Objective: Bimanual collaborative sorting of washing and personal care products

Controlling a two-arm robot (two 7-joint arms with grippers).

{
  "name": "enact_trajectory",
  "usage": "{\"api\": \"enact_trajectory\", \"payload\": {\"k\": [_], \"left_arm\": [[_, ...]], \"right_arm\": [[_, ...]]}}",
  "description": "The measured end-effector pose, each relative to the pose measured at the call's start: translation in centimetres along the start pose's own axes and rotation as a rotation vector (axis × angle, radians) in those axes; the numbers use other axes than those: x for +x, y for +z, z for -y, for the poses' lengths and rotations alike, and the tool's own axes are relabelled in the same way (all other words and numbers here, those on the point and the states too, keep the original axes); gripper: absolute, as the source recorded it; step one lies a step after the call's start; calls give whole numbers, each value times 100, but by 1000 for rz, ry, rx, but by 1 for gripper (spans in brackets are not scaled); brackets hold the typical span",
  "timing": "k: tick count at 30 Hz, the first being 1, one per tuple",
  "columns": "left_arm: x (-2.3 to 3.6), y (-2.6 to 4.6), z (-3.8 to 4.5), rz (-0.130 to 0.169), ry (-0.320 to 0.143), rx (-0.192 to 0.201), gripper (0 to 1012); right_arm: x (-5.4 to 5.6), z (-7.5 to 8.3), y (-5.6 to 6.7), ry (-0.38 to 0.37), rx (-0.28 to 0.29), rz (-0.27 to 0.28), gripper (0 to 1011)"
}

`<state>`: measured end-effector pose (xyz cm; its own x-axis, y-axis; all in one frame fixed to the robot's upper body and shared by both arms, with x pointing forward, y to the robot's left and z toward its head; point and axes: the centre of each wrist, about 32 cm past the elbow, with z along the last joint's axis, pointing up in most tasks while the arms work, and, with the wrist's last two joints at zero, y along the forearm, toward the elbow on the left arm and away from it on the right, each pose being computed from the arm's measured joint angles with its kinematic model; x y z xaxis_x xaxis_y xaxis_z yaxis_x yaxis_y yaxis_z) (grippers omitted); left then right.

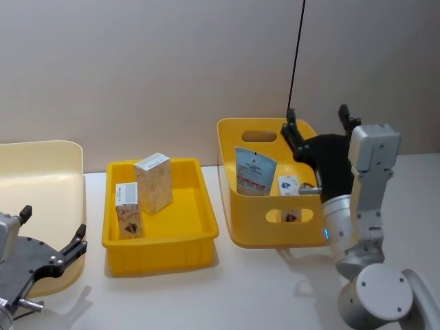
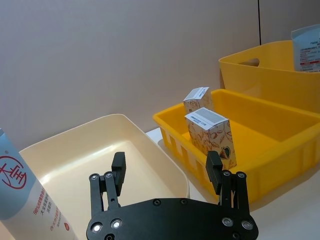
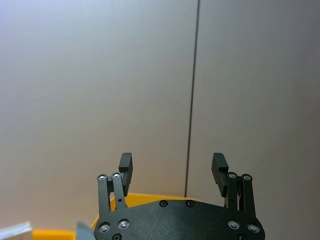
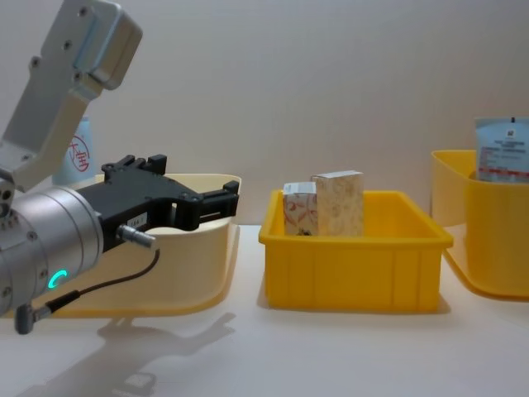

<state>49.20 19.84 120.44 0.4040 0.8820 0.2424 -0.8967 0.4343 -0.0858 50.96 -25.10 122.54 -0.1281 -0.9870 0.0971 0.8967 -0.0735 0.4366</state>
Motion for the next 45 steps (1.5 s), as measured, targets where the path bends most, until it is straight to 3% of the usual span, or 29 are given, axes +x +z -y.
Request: {"api": "enact_trajectory", "payload": {"k": [11, 30, 45], "left_arm": [[0, 0, 0, 0, 0, 0, 1001], [0, 0, 0, 0, 0, 0, 1000], [0, 0, 0, 0, 0, 0, 1000]], "right_arm": [[-11, 223, -10, 140, -102, -48, 1001], [-80, 709, -26, 412, -327, -157, 1001], [-90, 767, -27, 442, -354, -172, 1000]]}}
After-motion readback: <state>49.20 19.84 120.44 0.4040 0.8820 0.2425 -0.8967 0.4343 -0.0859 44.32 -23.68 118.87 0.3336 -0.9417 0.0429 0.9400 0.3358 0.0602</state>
